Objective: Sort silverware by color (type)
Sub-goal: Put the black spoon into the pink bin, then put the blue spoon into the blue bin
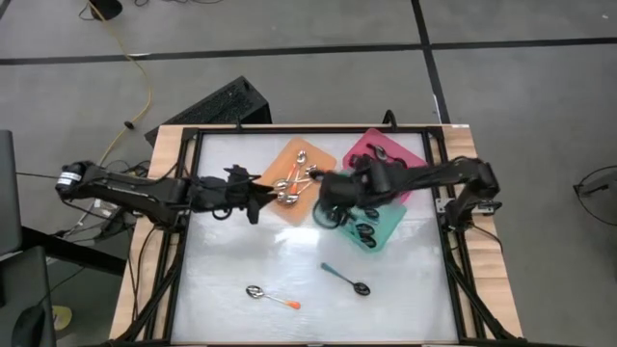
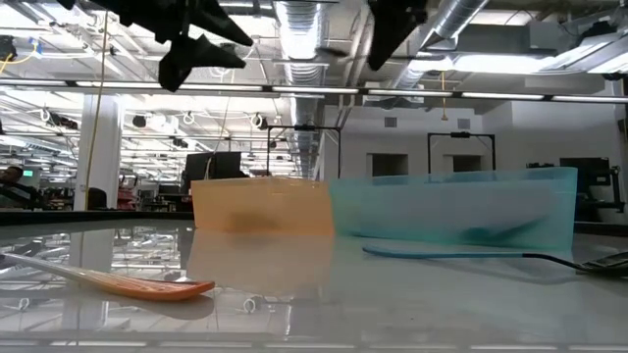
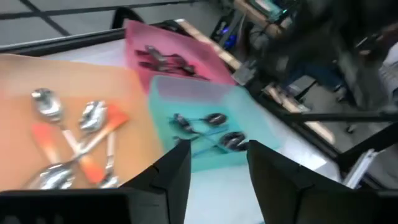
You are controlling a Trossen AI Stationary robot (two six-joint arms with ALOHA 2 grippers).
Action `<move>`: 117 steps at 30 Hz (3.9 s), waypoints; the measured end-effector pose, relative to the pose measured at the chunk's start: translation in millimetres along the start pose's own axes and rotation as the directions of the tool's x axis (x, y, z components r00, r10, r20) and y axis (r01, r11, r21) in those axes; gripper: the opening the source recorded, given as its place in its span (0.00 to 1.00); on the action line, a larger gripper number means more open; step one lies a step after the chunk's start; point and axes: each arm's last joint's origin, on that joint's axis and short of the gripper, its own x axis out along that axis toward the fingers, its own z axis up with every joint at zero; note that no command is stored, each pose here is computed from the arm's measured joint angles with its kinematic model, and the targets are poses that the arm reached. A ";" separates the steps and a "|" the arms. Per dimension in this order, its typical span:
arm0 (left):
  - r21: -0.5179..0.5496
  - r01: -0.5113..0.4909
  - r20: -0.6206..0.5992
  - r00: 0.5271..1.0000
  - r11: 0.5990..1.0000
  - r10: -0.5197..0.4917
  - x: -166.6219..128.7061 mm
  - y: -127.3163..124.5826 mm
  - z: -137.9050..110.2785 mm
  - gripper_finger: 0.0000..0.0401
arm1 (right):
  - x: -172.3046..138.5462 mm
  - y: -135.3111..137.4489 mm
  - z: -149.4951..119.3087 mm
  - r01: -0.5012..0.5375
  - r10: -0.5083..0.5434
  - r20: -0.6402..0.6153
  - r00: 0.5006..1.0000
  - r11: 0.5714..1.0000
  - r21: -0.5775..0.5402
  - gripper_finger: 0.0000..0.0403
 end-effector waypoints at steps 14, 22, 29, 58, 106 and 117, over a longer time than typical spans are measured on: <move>-0.014 -0.091 0.045 0.995 0.996 0.092 -5.3 9.9 6.4 0.36 | 7.7 -103.8 -118.6 -0.054 0.010 0.152 0.988 0.956 0.290 0.02; -0.081 -0.233 0.179 0.953 0.969 0.244 -5.6 15.8 12.9 0.36 | 70.9 -120.9 -186.3 -0.087 0.000 0.207 0.978 0.907 0.413 0.02; -0.152 -0.268 0.221 0.929 0.951 0.297 -2.9 25.9 22.1 0.36 | 123.2 -138.9 -211.2 -0.132 0.044 0.203 0.978 0.885 0.446 0.02; -0.083 -0.280 0.160 0.944 0.956 0.290 -0.8 33.8 22.5 0.36 | 190.2 -180.0 -207.8 -0.177 0.136 0.122 0.983 0.872 0.456 0.17; 0.276 0.420 -0.066 0.906 0.865 -0.418 -82.7 -38.2 80.4 0.36 | -39.5 68.9 -122.7 -0.778 0.533 0.603 0.594 0.570 0.262 0.30; 0.321 0.488 -0.100 0.870 0.812 -0.483 -95.7 -52.5 69.1 0.36 | -6.5 137.9 -107.6 -0.849 0.570 0.644 0.511 0.452 0.274 0.30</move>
